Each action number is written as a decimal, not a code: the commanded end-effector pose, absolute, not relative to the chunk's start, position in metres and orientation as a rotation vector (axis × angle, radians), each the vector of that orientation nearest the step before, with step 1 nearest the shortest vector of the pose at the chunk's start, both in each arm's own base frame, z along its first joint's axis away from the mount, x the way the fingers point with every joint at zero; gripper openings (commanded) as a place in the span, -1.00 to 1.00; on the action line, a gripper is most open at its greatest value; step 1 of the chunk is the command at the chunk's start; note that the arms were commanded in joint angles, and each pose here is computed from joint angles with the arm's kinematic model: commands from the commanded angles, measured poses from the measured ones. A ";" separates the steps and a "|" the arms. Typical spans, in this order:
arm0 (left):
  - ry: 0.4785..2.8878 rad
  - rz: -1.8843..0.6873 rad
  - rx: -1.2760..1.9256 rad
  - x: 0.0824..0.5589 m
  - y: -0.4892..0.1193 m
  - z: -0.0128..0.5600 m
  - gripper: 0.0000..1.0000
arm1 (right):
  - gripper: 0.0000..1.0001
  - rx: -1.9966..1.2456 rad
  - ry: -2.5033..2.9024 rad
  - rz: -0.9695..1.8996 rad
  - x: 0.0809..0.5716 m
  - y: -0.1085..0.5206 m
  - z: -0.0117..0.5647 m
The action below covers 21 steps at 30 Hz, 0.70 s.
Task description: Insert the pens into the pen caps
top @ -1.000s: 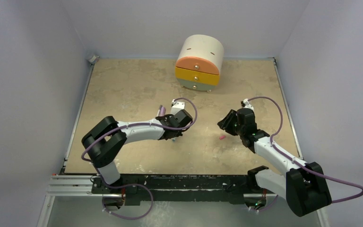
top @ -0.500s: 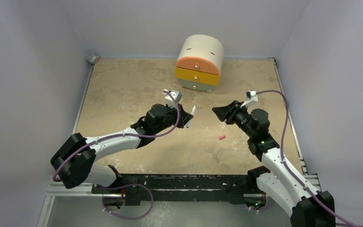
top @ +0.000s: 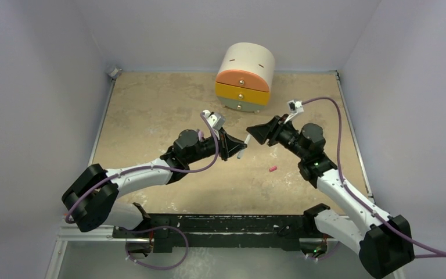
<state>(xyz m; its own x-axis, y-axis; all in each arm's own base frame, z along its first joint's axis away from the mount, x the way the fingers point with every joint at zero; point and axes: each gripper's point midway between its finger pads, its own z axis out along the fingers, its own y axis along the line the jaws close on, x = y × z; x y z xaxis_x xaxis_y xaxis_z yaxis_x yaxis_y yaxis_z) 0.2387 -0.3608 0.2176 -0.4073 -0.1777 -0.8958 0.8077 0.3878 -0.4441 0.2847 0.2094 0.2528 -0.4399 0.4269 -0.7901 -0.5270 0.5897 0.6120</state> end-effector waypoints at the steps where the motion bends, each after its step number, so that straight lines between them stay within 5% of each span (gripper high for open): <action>1: 1.479 -1.254 0.599 0.235 -0.368 0.254 -1.00 | 0.05 -0.173 1.624 1.125 0.275 0.230 0.280; 5: 1.472 -1.255 0.610 0.236 -0.372 0.257 -1.00 | -0.04 -0.179 1.641 1.144 0.273 0.238 0.275; 13: 1.460 -1.235 0.554 0.244 -0.370 0.265 -1.00 | -0.68 -0.181 1.670 1.143 0.271 0.240 0.265; 15: 1.459 -1.231 0.533 0.246 -0.369 0.267 -1.00 | -0.96 -0.187 1.676 1.134 0.272 0.240 0.262; 18: 1.460 -1.236 0.525 0.246 -0.369 0.267 -1.00 | -1.00 -0.192 1.690 1.139 0.272 0.241 0.257; 21: 1.484 -1.257 0.540 0.245 -0.374 0.265 -0.41 | -1.00 -0.190 1.694 1.202 0.265 0.246 0.256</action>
